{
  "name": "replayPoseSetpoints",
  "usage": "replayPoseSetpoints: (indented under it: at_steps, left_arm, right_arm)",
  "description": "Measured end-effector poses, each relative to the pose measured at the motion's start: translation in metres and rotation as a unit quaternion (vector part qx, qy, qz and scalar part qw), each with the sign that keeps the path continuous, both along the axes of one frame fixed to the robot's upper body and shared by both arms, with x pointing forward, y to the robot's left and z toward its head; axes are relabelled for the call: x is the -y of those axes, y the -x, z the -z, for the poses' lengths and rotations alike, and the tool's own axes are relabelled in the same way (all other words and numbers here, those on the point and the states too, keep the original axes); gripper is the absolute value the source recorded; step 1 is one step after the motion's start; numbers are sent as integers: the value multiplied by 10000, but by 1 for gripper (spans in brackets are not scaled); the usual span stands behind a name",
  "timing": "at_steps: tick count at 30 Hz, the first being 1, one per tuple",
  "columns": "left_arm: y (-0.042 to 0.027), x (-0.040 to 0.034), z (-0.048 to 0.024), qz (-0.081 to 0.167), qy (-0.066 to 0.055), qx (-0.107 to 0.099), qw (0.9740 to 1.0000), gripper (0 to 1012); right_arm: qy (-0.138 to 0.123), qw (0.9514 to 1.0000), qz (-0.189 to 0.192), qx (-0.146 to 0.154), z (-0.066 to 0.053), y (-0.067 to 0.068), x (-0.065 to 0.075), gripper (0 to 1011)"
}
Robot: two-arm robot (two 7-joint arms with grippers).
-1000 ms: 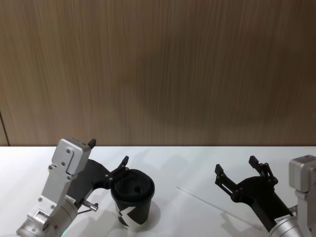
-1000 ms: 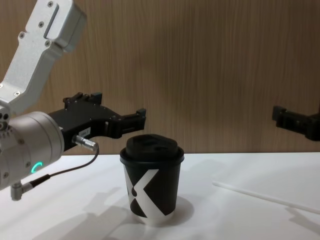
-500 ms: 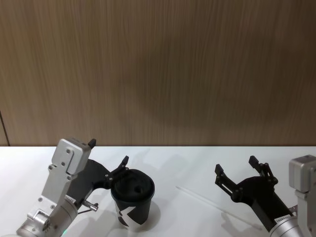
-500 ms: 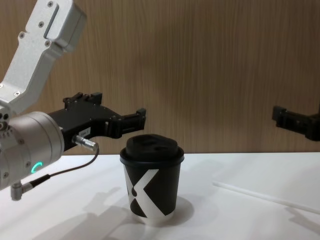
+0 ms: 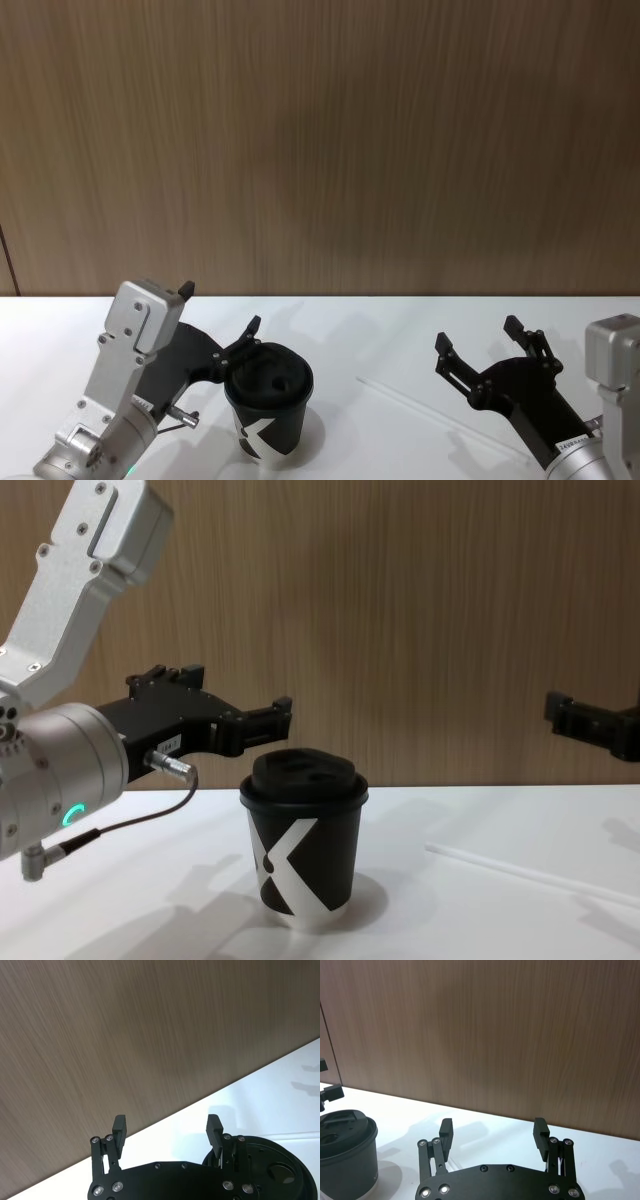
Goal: Pick up the straw with one hand, pass it to the other hand, and insert it into the cup.
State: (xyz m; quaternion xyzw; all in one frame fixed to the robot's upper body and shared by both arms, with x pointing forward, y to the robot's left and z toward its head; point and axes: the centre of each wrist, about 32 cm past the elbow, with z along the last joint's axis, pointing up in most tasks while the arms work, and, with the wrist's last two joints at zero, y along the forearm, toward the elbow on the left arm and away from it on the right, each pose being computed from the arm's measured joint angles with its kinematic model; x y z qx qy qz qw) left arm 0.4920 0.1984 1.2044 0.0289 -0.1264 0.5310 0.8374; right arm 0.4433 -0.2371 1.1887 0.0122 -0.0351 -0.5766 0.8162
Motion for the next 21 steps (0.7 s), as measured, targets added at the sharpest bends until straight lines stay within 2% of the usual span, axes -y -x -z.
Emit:
replayPoseSetpoints:
  at_steps: [21]
  left_arm:
    - [0,0,0,0,0,0,10000,1003]
  right_arm:
    - [0,10000,0,0,0,0,0,1001]
